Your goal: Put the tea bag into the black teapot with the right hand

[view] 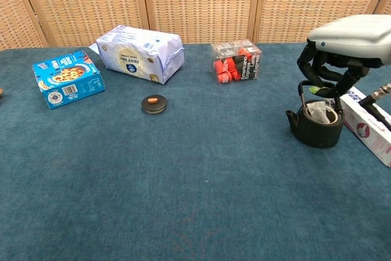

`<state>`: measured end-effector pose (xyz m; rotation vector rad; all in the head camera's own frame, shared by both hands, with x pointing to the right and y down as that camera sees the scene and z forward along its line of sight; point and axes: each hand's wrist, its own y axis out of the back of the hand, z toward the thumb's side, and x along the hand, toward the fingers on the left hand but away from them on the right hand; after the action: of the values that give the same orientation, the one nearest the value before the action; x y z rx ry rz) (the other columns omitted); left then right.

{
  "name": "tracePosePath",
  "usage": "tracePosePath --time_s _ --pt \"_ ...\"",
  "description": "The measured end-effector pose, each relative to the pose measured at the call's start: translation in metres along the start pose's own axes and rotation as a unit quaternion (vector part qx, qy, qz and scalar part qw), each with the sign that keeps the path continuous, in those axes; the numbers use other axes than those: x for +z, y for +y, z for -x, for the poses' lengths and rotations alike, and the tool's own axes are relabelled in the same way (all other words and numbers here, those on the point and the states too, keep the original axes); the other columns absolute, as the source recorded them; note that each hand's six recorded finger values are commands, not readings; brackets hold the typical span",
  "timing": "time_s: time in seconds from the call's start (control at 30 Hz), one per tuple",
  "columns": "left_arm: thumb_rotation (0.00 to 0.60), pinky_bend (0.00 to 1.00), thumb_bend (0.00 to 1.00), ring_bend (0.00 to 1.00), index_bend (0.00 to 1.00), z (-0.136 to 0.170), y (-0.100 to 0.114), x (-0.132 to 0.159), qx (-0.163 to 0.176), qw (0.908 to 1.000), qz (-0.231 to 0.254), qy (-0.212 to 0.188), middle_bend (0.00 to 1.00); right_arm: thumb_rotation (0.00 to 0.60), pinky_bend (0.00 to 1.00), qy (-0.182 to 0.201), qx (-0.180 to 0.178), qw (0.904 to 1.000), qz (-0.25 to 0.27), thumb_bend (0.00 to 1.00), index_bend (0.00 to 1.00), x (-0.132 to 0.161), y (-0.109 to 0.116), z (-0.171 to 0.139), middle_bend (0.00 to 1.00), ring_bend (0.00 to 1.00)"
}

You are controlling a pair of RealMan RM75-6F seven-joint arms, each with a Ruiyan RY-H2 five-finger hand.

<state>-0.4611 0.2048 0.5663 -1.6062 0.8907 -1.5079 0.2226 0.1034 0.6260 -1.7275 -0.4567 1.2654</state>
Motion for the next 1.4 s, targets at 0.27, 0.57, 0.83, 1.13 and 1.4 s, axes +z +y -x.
tracePosePath --time_s 0.27,0.57,0.83,1.13,1.4 --pt "0.600 0.00 0.07 0.00 0.00 0.000 0.000 -0.001 0.001 1.0000 0.002 0.001 0.00 0.599 0.98 0.020 0.006 0.9997 -0.013 0.71 0.62 0.016 -0.009 0.004 0.88 0.95" --pt "0.600 0.00 0.07 0.00 0.00 0.003 0.000 -0.003 0.002 1.0000 0.005 0.005 0.00 0.495 0.98 0.036 0.016 0.9988 -0.029 0.61 0.52 0.030 -0.019 0.008 0.87 0.95" --pt "0.600 0.00 0.07 0.00 0.00 0.003 0.001 -0.004 0.002 1.0000 0.007 0.005 0.00 0.368 0.98 0.042 0.018 0.9984 -0.033 0.43 0.43 0.034 -0.022 0.007 0.87 0.95" --pt "0.600 0.00 0.07 0.00 0.00 0.003 0.000 -0.004 0.001 1.0000 0.006 0.005 0.00 0.333 0.98 0.048 0.021 0.9979 -0.039 0.48 0.35 0.034 -0.019 0.003 0.87 0.95" --pt "0.600 0.00 0.07 0.00 0.00 0.003 0.001 -0.004 0.002 1.0000 0.007 0.006 0.00 0.000 0.98 0.052 0.067 0.9946 -0.060 0.70 0.23 0.021 -0.023 -0.001 0.88 0.95"
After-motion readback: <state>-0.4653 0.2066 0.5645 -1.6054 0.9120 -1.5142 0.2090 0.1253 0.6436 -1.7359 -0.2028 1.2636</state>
